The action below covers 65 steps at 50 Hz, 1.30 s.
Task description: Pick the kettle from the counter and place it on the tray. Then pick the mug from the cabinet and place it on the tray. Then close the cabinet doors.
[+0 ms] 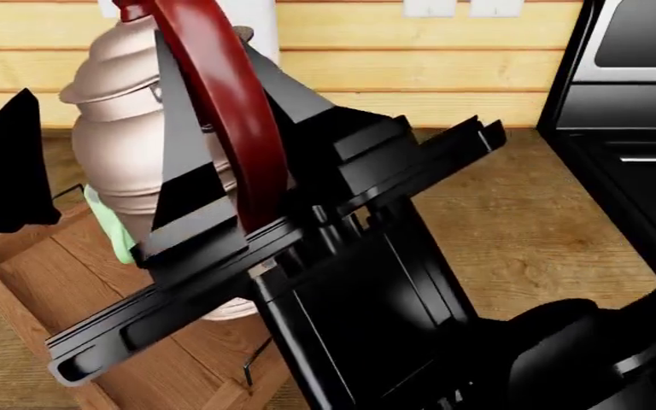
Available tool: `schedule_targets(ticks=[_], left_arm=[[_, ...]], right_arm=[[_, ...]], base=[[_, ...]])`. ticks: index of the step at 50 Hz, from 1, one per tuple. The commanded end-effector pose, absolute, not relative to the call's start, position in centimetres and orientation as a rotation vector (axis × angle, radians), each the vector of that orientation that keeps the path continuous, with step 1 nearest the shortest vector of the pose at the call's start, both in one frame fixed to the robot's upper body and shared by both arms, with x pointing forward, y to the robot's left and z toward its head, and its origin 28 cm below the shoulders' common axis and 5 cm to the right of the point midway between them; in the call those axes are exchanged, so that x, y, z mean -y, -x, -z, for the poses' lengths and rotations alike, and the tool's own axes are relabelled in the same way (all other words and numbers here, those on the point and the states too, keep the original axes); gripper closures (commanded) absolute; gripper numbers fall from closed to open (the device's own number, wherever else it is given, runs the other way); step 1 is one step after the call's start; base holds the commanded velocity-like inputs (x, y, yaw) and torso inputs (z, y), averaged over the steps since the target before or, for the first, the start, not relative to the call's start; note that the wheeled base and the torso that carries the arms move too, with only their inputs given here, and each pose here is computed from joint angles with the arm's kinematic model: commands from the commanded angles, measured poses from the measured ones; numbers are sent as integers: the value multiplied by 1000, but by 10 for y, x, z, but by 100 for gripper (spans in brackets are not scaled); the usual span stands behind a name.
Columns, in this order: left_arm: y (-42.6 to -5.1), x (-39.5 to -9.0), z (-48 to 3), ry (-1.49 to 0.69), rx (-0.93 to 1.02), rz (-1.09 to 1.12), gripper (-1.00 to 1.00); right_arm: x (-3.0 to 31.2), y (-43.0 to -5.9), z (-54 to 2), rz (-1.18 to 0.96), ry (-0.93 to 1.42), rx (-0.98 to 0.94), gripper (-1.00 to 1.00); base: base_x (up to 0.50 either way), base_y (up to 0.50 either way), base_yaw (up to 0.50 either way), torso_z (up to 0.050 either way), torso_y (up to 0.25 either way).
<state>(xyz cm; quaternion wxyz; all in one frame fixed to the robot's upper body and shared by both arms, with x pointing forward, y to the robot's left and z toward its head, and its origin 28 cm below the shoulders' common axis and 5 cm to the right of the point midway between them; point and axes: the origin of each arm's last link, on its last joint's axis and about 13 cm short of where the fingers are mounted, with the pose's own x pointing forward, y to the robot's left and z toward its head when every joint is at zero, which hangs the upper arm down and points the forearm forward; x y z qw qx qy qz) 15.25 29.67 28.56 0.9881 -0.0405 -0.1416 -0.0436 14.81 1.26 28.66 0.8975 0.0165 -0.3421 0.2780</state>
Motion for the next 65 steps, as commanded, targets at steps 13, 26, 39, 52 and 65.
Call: schedule_targets(ticks=[13, 26, 39, 52, 65], left_arm=[[-153, -302, -281, 88, 277, 64, -100], [-154, -305, -278, 92, 275, 51, -100], [-154, -306, -278, 94, 275, 47, -100], [-154, -306, -279, 94, 275, 46, -100], [-154, -307, -277, 95, 273, 42, -100]], right_arm=[[-37, -176, -259, -615, -104, 736, 100], [-45, -174, -251, -652, -120, 729, 100], [-41, -182, -241, -631, -132, 703, 100], [-40, -184, -232, -628, -132, 680, 100], [-41, -186, -230, -625, -145, 684, 100]], base=[[0, 0, 0, 0, 1], [0, 0, 0, 0, 1], [0, 0, 0, 1, 0], [0, 0, 0, 0, 1], [0, 0, 0, 0, 0]])
